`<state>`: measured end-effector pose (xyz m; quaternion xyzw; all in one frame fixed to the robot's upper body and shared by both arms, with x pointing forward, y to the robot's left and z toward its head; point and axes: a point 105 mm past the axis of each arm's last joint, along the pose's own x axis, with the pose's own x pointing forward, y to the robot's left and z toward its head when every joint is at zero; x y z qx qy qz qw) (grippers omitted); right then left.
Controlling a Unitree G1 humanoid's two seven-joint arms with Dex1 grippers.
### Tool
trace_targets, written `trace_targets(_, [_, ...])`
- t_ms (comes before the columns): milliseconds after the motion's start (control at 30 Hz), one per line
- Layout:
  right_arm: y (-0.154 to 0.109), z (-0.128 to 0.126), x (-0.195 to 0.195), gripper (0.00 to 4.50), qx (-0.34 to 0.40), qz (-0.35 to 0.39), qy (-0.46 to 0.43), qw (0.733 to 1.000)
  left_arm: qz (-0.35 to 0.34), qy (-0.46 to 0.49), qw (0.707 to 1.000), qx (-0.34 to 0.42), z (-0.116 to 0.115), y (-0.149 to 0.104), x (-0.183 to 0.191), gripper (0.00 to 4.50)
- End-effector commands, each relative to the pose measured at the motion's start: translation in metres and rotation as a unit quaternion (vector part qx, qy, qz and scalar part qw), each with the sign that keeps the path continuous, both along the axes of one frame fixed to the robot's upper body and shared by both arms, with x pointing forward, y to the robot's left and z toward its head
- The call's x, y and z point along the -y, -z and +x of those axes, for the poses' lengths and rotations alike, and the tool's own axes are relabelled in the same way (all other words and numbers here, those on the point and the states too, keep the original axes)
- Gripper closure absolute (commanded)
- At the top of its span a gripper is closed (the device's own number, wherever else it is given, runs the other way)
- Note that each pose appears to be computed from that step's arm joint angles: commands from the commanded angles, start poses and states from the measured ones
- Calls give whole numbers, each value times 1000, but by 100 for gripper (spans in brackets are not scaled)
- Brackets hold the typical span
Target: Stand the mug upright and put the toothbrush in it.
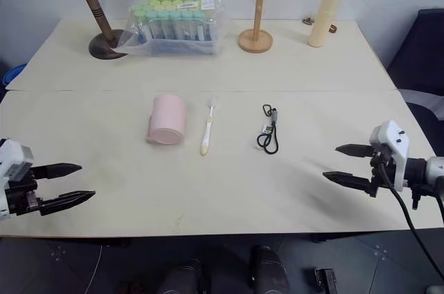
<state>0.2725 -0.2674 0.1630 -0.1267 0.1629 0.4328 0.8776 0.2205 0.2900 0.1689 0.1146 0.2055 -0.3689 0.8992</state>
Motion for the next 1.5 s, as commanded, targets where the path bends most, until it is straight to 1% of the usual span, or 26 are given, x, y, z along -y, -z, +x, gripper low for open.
trace_targets(33, [-16,-1,-8,0,30,26,6,999,-26,24,999,12,0,-11,17,4])
trace_targets(100, [-21,0,-16,0,38,37,7,999,-39,37,998,17,2,-17,25,4])
trace_targets(200, [-37,8,-41,0,68,62,12,996,-65,82,994,37,6,-37,53,4])
trace_targets(267, [-46,20,-56,0,82,83,35,993,-90,107,989,58,12,-53,74,4])
trace_targets(333, [-48,39,-69,0,84,94,84,988,-111,143,982,58,15,-62,99,4])
trace_targets(367, [-47,50,-75,0,85,95,113,985,-110,166,978,59,15,-65,112,4])
trace_targets(433, [-43,74,-85,0,75,100,181,976,-104,205,971,59,17,-69,137,4])
trace_targets(500, [-34,95,-86,0,56,100,252,961,-95,230,967,62,22,-71,155,4])
trace_targets(567, [-21,110,-91,0,40,91,293,951,-87,246,964,58,28,-71,170,4])
trace_targets(700, [-1,127,-116,0,6,88,298,951,-66,256,962,62,41,-68,184,4])
trace_targets(800, [12,138,-117,0,-9,82,330,940,-57,251,964,68,50,-67,187,4])
trace_targets(867, [16,143,-130,0,-17,93,318,943,-60,252,963,74,53,-69,187,4])
trace_targets(933, [19,146,-143,37,-18,100,299,949,-62,251,963,75,54,-69,186,0])
trace_targets(1000, [23,147,-151,92,-20,100,291,951,-55,246,965,75,55,-67,183,0])
trace_targets(1100, [29,146,-157,204,-19,95,283,954,-53,243,965,79,57,-67,181,0])
trace_targets(1133, [30,146,-157,234,-18,94,282,955,-54,243,965,81,57,-68,181,0])
trace_targets(1200, [32,144,-156,312,-21,98,286,953,-55,241,965,85,57,-69,180,0])
trace_targets(1267, [32,144,-149,386,-15,94,294,951,-55,241,965,86,58,-68,180,0])
trace_targets(1333, [30,144,-135,446,-5,88,311,946,-58,244,964,87,57,-68,182,0])
trace_targets(1400, [23,144,-105,448,19,75,343,936,-66,250,962,92,57,-70,187,0])
trace_targets(1500, [9,141,-37,448,57,50,416,906,-83,264,955,106,57,-75,195,0])
